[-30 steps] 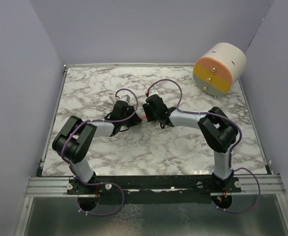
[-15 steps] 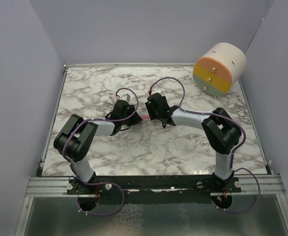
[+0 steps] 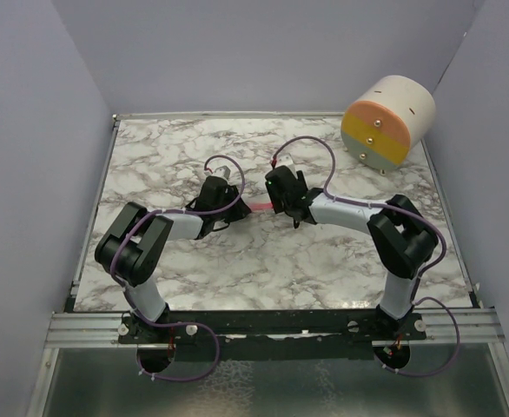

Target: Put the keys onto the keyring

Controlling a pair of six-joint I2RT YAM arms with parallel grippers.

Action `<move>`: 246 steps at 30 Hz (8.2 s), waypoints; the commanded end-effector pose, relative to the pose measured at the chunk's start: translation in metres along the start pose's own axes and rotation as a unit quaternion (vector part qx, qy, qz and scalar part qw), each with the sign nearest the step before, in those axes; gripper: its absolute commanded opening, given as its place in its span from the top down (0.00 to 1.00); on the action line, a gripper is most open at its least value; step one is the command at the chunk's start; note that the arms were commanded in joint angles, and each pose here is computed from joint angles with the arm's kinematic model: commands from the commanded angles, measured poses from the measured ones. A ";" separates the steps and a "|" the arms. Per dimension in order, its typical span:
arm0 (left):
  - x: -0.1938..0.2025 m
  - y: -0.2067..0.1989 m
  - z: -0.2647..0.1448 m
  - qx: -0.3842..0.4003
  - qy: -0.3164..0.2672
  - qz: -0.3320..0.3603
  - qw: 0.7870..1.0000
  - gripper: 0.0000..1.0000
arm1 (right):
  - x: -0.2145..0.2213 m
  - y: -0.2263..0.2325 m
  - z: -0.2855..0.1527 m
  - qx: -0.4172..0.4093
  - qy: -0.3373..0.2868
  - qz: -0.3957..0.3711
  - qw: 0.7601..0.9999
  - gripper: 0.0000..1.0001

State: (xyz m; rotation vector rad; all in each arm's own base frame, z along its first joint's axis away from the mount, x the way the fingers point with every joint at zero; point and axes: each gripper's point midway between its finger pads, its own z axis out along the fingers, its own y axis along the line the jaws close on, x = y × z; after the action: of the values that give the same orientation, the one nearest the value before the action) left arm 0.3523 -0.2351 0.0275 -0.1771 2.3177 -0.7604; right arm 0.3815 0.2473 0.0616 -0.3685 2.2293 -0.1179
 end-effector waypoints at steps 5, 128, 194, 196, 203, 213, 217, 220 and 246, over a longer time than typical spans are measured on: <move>0.013 0.017 -0.007 -0.034 0.018 0.001 0.999 0.69 | -0.007 -0.017 -0.011 0.025 -0.010 0.012 1.000 0.39; -0.066 0.062 -0.115 -0.133 -0.189 -0.071 0.970 0.11 | -0.010 0.122 0.013 -0.122 -0.012 -0.023 0.992 0.48; -0.061 -0.045 -0.127 0.098 -0.240 0.123 0.958 0.24 | -0.126 0.096 -0.154 -0.305 -0.181 0.116 0.928 0.99; -0.059 -0.048 -0.122 0.096 -0.237 0.126 0.959 0.24 | -0.127 0.094 -0.156 -0.304 -0.183 0.116 0.928 0.99; -0.049 -0.054 -0.103 0.091 -0.227 0.144 0.959 0.29 | -0.130 0.087 -0.164 -0.304 -0.192 0.117 0.926 0.99; -0.051 -0.074 -0.099 0.112 -0.257 0.168 0.945 0.35 | -0.129 0.084 -0.170 -0.306 -0.194 0.114 0.925 0.99; -0.050 -0.082 -0.100 0.119 -0.266 0.179 0.940 0.35 | -0.128 0.084 -0.171 -0.308 -0.193 0.111 0.925 0.99; -0.049 -0.084 -0.097 0.120 -0.267 0.183 0.939 0.35 | -0.127 0.085 -0.172 -0.311 -0.191 0.110 0.924 0.99; -0.049 -0.100 -0.091 0.149 -0.280 0.205 0.926 0.57 | -0.125 0.084 -0.180 -0.325 -0.188 0.111 0.920 0.99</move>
State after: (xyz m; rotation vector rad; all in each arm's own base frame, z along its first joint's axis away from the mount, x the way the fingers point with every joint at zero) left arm 0.3219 -0.2513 0.1533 0.1848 1.6543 -0.6939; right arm 0.3028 0.3588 0.2395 -0.4285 1.8790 0.7359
